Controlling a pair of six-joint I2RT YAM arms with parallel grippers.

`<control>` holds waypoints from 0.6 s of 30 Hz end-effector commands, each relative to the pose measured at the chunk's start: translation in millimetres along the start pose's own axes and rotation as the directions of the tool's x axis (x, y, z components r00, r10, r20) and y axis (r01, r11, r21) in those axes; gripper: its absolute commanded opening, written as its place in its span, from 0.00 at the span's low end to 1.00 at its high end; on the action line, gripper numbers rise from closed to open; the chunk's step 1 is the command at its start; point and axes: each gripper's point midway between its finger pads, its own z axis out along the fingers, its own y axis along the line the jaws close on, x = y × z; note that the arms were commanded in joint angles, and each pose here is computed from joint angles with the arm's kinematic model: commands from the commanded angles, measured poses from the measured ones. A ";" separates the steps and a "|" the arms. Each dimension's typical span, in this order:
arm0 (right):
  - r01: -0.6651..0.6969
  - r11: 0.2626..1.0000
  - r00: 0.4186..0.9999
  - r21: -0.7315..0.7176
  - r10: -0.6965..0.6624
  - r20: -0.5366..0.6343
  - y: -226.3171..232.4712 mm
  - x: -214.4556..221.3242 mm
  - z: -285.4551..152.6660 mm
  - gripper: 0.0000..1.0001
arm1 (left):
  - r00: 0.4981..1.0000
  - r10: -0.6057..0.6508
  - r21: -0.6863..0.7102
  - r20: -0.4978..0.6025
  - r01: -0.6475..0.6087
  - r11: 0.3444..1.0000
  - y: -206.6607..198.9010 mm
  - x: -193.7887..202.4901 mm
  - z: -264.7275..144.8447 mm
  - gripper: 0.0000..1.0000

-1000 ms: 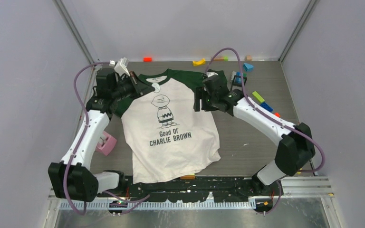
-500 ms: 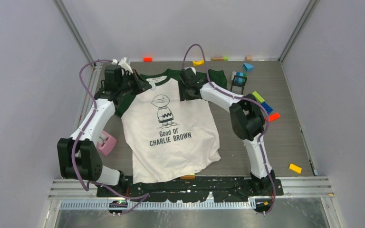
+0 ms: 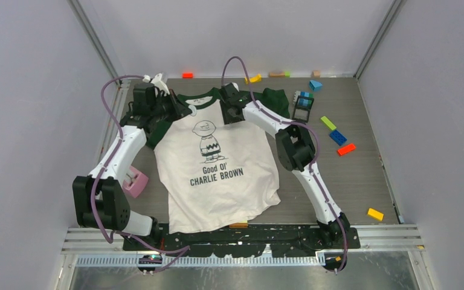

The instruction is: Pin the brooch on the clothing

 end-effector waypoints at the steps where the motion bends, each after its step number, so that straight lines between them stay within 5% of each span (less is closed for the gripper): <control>1: -0.008 1.000 0.999 0.029 0.009 -0.032 -4.1 6.6 -1.3 0.49 | 0.996 0.052 0.026 0.068 -0.054 0.998 -14.4 -22.9 -12.7 0.00; 13: -0.054 0.997 0.997 0.054 0.057 -0.054 -13.2 17.3 8.2 0.11 | 0.995 0.009 -0.019 0.097 -0.007 1.000 -10.7 -1.5 22.9 0.00; 18: -0.131 0.990 0.991 -0.055 0.131 -0.012 -4.5 -1.2 -5.0 0.01 | 0.987 0.053 -0.106 0.154 -0.037 0.994 -0.6 9.0 56.0 0.00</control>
